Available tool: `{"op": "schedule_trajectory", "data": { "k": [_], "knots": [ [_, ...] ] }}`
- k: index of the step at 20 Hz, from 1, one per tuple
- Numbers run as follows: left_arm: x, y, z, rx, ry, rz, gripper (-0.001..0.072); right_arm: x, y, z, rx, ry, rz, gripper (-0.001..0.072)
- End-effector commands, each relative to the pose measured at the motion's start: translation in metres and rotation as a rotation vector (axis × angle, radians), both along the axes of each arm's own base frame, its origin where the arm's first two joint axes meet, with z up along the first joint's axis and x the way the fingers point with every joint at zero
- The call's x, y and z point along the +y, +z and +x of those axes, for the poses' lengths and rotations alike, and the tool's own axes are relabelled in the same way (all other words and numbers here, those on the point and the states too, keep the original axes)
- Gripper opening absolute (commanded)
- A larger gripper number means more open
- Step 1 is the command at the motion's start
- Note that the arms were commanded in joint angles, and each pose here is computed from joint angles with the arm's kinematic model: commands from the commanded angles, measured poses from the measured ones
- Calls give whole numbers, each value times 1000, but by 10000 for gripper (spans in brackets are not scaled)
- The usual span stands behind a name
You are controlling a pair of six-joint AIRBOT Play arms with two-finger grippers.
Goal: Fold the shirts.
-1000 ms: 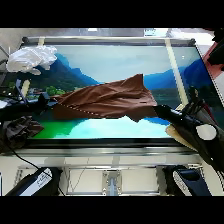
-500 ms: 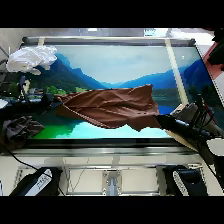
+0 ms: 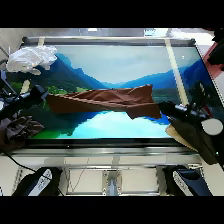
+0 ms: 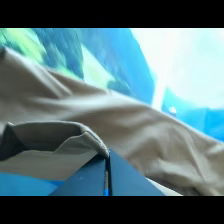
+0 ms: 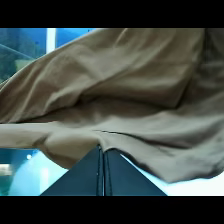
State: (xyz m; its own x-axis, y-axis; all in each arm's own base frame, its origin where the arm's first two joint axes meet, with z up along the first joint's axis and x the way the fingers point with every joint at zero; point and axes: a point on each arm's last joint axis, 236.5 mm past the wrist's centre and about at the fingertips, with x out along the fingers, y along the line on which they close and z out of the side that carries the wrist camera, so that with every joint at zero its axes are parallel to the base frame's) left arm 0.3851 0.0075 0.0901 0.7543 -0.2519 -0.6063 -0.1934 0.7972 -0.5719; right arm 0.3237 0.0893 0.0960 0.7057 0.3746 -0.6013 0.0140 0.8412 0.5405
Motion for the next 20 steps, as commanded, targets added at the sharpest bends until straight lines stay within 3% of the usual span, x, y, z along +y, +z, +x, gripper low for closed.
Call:
{"op": "schedule_trajectory", "data": {
  "k": [1,7,12,20],
  "knots": [
    [5,3,11,-34,-21,98,4,-16,0,53,-3,30,-142,21],
    [21,-26,46,71,-55,387,4,-29,-14,143,-14,35,-234,22],
    [17,-99,50,254,-114,373,4,-31,-82,164,123,49,-238,22],
    [0,-134,56,297,-184,424,5,-35,-176,171,266,38,-235,22]
  ]
}}
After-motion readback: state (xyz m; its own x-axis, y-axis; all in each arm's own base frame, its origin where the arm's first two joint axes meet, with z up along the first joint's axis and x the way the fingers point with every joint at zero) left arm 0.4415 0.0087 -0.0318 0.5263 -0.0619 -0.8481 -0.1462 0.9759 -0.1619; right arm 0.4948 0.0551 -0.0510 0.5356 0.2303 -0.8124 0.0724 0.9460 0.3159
